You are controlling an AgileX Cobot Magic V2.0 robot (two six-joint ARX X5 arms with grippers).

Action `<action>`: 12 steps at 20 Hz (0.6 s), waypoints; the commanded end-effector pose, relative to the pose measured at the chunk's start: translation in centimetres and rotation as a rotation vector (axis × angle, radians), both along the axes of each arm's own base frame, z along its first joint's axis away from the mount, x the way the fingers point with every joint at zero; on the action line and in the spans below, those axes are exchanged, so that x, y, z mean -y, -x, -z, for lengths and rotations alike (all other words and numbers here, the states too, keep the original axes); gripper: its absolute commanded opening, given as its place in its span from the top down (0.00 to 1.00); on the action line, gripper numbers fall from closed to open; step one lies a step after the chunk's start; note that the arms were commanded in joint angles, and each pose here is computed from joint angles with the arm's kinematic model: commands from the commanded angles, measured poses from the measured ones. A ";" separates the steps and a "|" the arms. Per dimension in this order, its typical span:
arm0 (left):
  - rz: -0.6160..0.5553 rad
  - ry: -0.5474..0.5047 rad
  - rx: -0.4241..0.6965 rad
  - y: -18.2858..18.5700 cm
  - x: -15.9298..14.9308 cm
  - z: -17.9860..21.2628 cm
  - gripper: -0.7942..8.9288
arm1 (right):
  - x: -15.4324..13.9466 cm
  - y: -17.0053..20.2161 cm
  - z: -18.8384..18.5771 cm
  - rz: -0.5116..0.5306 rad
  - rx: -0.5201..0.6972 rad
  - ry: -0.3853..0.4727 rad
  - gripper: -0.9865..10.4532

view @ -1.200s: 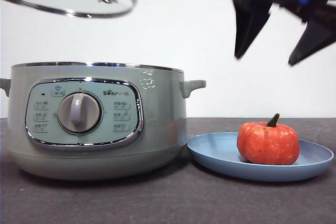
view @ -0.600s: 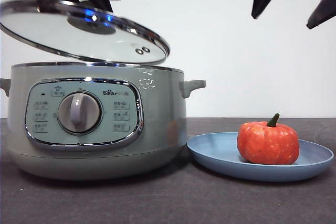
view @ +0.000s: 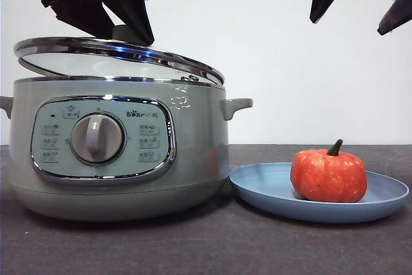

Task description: Take the pumpkin out from the steamer,put the pumpkin in the blue plate,close the lid

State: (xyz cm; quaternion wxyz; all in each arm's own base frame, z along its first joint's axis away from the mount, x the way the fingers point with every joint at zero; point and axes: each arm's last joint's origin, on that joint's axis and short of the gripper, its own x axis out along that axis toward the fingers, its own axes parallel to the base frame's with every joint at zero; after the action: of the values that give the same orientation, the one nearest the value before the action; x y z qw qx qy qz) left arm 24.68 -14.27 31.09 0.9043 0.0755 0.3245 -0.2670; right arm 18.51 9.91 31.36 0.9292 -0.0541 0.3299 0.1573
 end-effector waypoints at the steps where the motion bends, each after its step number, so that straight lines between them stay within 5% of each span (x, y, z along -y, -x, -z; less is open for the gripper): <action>1: 0.003 0.028 0.037 -0.3 0.3 -0.6 0.93 | 0.0 0.0 0.3 0.009 -0.005 -0.002 0.39; 10: 0.009 -0.052 -0.077 -0.6 0.6 1.3 0.89 | 0.0 0.0 0.3 0.008 -0.009 0.000 0.39; 12: 0.004 -0.051 -0.074 -0.7 0.5 1.3 0.58 | 0.0 0.0 0.3 0.008 -0.010 0.000 0.39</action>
State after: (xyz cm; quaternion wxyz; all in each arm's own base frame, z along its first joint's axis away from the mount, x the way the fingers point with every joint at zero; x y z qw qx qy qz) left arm 25.15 -14.59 30.17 0.8920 0.0836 0.3577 -0.2637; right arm 18.48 9.89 31.32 0.9283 -0.0551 0.3326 0.1569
